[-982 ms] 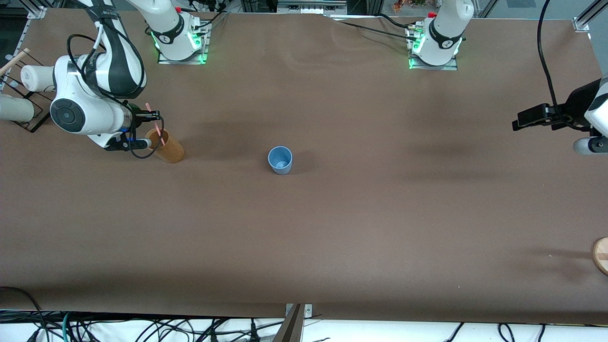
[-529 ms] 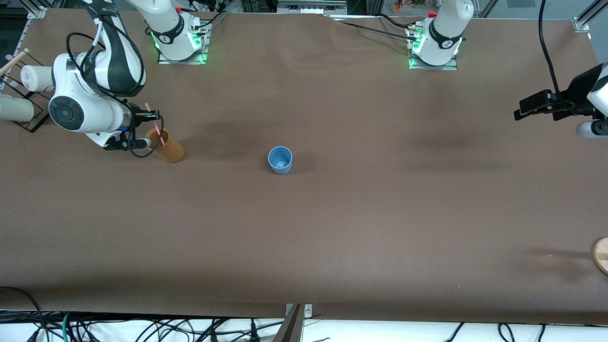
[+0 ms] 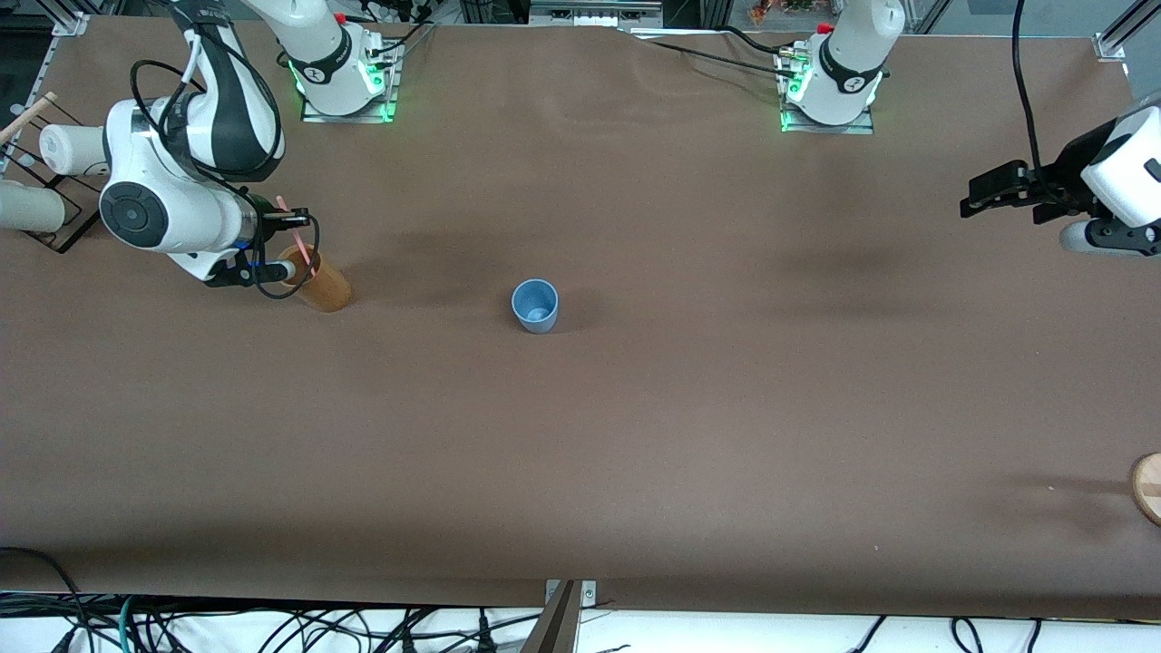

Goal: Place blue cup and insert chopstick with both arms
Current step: 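Grasp the pink chopstick with the right gripper and lift it out, then move the chopstick with the right gripper over the blue cup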

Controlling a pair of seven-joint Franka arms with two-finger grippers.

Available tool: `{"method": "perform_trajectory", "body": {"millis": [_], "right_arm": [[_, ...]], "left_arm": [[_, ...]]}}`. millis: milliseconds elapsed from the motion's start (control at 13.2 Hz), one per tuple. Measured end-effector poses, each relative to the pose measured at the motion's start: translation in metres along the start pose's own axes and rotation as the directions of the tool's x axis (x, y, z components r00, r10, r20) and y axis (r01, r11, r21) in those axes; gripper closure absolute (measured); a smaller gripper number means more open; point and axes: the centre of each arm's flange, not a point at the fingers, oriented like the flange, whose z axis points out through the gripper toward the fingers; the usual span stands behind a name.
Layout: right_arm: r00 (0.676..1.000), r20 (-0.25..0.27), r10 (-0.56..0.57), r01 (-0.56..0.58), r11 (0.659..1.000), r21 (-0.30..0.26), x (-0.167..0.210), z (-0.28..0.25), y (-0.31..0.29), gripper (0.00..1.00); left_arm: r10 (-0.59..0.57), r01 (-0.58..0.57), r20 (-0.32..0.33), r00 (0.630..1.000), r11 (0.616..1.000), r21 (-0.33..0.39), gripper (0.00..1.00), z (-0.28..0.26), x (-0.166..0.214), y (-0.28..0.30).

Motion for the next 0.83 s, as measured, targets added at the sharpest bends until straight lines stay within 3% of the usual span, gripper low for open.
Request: {"method": "perform_trajectory", "body": {"millis": [529,831], "right_arm": [[0.998,0.066,0.011,-0.011,1.000,0.008,-0.040,-0.140,-0.016,0.92],[0.995,0.076,0.068,-0.074,0.994,0.078,-0.061,-0.179,-0.108,0.92]], "left_arm": [[0.060,-0.061,0.012,0.998,0.994,0.087,0.00,0.007,0.002,0.021],[0.059,-0.060,0.011,0.998,0.994,0.087,0.00,0.010,0.006,0.021]]}}
